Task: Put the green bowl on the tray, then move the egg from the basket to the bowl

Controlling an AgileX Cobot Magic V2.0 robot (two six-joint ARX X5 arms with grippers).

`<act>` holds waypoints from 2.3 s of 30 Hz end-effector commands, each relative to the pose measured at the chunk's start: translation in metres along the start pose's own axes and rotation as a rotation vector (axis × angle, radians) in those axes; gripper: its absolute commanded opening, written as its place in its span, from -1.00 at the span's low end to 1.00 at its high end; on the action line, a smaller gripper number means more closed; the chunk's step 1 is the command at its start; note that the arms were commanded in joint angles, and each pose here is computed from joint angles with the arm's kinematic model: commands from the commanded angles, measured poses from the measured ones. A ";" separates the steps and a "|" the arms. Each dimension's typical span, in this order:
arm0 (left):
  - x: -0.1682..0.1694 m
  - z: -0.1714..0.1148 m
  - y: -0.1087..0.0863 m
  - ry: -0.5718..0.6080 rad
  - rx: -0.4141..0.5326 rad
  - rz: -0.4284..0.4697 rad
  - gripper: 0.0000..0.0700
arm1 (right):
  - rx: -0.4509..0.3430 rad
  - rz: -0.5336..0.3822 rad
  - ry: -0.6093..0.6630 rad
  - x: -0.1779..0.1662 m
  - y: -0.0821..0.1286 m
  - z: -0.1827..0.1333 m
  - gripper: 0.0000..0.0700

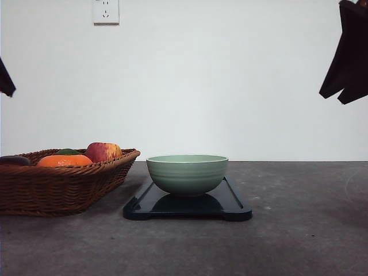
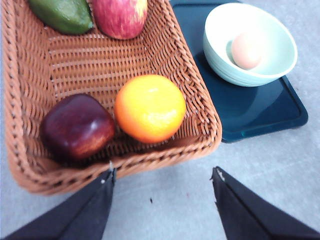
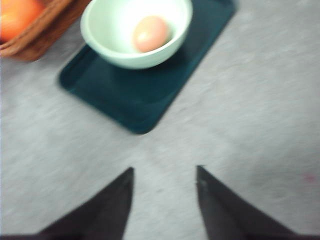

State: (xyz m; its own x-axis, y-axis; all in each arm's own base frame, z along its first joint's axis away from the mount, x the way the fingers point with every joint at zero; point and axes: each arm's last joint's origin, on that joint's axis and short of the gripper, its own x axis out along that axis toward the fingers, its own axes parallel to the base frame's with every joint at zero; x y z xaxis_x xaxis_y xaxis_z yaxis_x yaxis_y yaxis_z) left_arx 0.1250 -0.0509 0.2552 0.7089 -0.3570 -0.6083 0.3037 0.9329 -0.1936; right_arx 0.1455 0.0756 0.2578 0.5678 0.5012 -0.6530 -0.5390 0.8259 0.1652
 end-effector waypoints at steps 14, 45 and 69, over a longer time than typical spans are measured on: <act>-0.005 0.003 -0.001 -0.031 -0.007 -0.007 -1.00 | 0.003 0.056 -0.024 0.001 0.003 0.004 -0.96; 0.007 -0.077 0.047 -0.523 0.027 0.251 -1.00 | 0.002 0.057 -0.029 0.001 0.003 0.004 -0.96; 0.026 -0.102 0.055 -0.522 0.023 0.268 -1.00 | 0.001 0.057 -0.033 0.001 0.003 0.005 -0.96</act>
State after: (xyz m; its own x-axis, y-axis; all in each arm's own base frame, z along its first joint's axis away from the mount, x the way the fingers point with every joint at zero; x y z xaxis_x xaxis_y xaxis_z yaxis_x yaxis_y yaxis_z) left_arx 0.0947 -0.0042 0.1572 0.9845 -0.0942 -0.1480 0.0837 0.9936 -0.0758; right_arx 0.1463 0.0777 0.2602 0.5570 0.5488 -0.6233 -0.5689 0.7990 0.1950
